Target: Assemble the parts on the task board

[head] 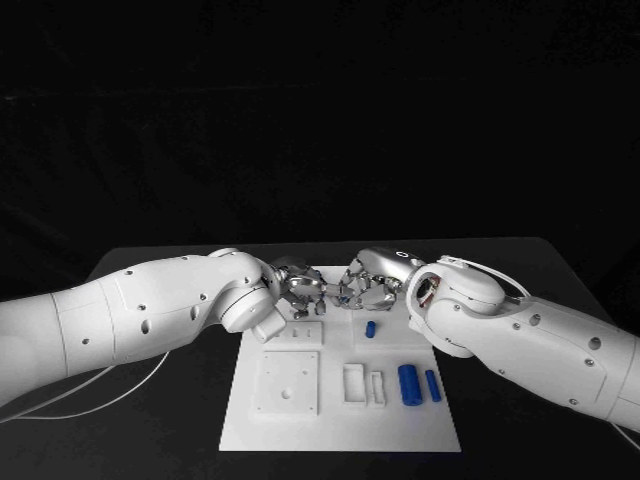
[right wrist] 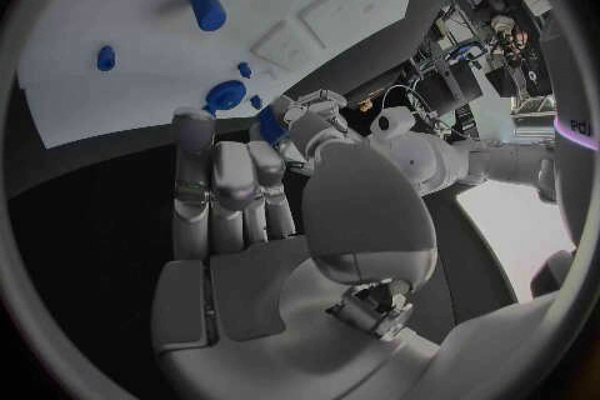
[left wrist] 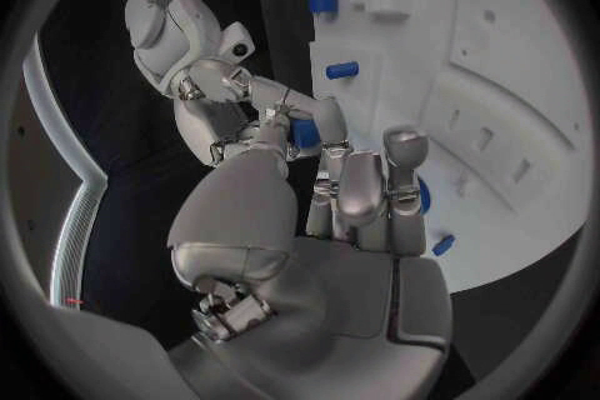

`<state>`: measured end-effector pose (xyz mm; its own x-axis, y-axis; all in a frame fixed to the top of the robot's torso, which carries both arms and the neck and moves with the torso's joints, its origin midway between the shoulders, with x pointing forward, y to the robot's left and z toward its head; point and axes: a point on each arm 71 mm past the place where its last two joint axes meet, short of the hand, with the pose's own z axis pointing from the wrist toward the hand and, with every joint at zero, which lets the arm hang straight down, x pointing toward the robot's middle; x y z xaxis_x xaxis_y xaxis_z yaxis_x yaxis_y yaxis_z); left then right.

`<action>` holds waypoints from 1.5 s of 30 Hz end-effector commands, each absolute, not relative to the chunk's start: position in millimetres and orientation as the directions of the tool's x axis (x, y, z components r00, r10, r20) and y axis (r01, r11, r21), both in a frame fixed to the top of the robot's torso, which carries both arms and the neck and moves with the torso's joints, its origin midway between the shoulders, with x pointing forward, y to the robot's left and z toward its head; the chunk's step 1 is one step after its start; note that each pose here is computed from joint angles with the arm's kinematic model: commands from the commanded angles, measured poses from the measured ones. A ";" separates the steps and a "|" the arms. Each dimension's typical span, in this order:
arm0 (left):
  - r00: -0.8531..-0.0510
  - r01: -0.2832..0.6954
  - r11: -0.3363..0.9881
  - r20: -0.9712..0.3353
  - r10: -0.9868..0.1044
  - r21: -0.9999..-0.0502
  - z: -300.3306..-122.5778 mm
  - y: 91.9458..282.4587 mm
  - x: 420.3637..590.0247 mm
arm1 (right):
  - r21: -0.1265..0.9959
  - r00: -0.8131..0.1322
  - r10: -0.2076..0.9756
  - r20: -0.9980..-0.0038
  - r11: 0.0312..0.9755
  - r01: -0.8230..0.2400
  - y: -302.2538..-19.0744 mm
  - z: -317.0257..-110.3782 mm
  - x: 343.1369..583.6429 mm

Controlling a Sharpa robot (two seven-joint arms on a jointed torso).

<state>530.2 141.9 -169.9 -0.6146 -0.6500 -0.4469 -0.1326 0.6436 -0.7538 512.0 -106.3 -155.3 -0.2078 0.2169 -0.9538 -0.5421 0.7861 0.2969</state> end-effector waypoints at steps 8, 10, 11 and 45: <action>-0.629 -0.133 0.637 -0.432 -0.646 -0.760 -170.5 138.1 530.4 | 0.282 -0.210 0.197 -0.958 0.783 -0.554 -101.9 -155.7 510.2; -0.628 -0.133 0.635 -0.431 -0.648 -0.761 -170.4 138.3 530.5 | 0.283 -0.209 0.197 -0.958 0.781 -0.557 -101.1 -155.5 509.8; -0.628 -0.133 0.635 -0.431 -0.648 -0.761 -170.4 138.3 530.6 | 0.283 -0.209 0.198 -0.958 0.780 -0.559 -100.8 -155.4 509.6; -0.608 -0.165 0.599 -0.397 -0.688 -0.784 -170.3 139.3 533.0 | 0.284 -0.205 0.202 -0.958 0.780 -0.558 -100.7 -155.6 510.5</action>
